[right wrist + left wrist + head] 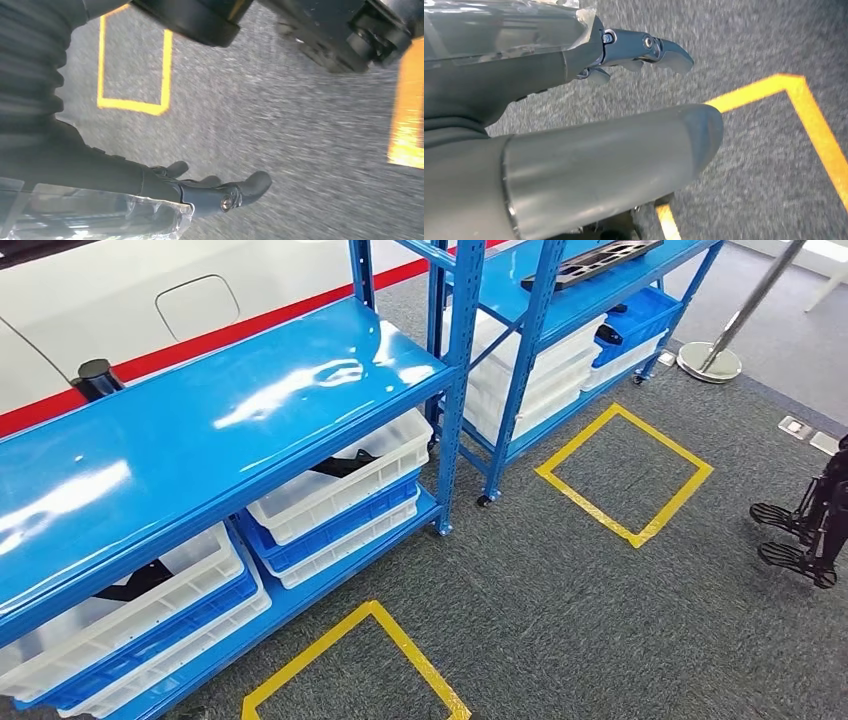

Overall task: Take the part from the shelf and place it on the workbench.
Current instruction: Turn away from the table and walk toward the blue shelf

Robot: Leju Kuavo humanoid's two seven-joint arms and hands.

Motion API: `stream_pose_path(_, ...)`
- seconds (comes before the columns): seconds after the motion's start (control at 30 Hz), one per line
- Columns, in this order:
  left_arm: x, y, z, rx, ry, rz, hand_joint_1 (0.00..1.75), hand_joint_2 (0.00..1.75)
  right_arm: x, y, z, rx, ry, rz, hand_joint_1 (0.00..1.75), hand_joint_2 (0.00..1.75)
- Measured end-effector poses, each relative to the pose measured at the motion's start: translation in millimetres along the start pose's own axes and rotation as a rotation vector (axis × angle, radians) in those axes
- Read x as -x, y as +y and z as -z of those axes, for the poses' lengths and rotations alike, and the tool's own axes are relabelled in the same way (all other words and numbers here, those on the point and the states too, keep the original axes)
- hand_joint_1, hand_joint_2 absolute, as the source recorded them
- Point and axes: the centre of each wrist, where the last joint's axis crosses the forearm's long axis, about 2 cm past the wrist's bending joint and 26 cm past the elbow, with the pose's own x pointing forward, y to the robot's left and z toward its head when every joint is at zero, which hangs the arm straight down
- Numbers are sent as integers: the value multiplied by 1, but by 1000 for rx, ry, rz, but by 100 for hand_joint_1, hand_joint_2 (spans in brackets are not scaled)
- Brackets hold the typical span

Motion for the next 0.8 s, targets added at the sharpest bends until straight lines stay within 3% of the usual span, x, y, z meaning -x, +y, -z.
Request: stream_pose_path(0.8,2,0,-1,-3,1,4,0,0,2,4,0,-7,5,1,0,175)
